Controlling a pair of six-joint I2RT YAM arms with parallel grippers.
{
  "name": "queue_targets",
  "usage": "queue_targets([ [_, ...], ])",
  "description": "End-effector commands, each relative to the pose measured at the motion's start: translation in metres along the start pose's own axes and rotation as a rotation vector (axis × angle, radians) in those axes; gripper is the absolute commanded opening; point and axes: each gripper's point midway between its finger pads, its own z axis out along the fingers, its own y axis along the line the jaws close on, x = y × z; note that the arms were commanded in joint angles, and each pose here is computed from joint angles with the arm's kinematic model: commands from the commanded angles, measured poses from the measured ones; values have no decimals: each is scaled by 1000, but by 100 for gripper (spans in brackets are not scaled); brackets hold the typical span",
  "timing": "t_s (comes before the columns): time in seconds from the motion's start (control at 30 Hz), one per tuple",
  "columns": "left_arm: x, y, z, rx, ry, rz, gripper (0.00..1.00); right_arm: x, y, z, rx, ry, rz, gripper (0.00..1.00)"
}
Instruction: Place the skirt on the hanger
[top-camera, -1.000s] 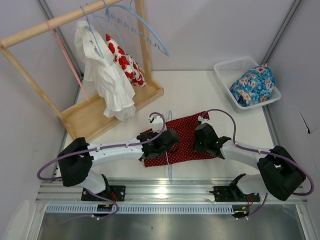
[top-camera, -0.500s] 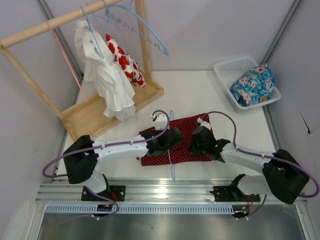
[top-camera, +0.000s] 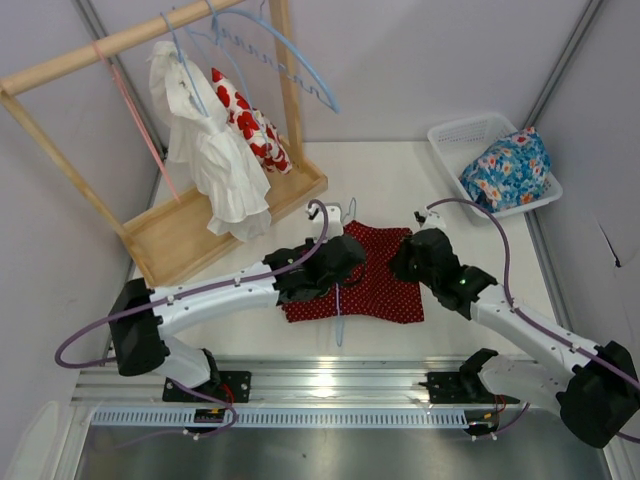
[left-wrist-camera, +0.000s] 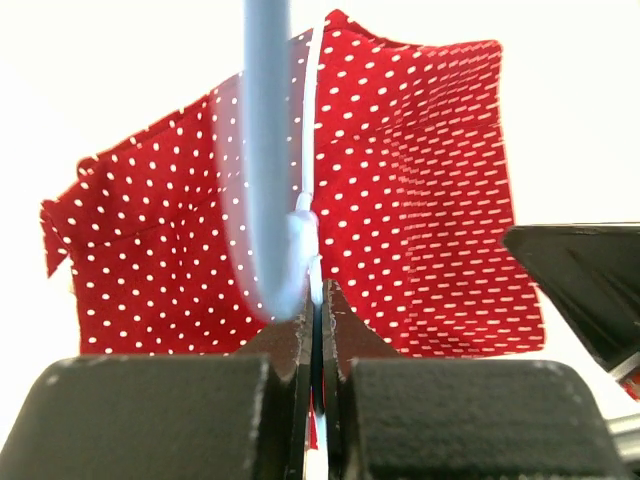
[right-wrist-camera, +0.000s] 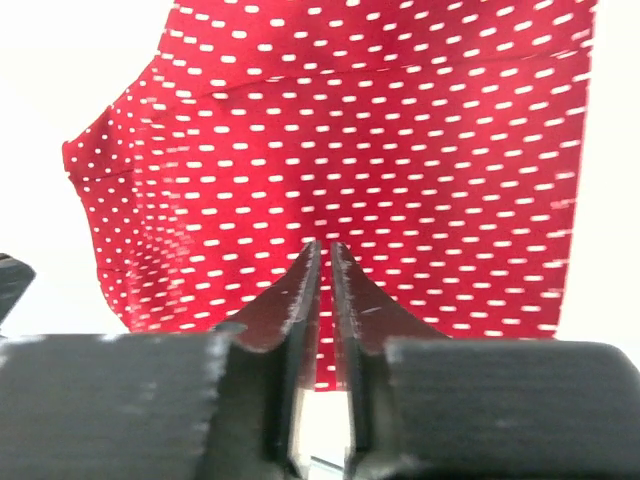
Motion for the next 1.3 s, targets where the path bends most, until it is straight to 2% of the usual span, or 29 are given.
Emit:
queue_targets([
  [0.0,-56,-14,-34,79,-112,-4,0,-17,5,-9,-27,-40,-52,18],
  [0.17,-77,-22,-56,149,-131,8,0,-14,12,-11,-80,-28,-85,25],
  [0.37,-101,-24,-78,156,-128,112,0,-15,18,-17,-136,-53,-75,30],
  [0.67,-146,-14,-122,204,-157,236,0,-7,39,-18,-287,-61,-110,32],
  [0.77,-154,-7,-127,203,-158,256,0,-6,50,-21,-338,-64,-137,40],
  [1.0,-168,9,-128,133,-159,302,0,-34,102,-49,-491,-155,-215,52],
  [1.17,-175,9,-123,145,-167,263,0,-45,149,-80,-651,-240,-300,66],
  [1.27,-175,10,-116,138,-157,235,0,-51,177,-99,-747,-282,-311,69],
])
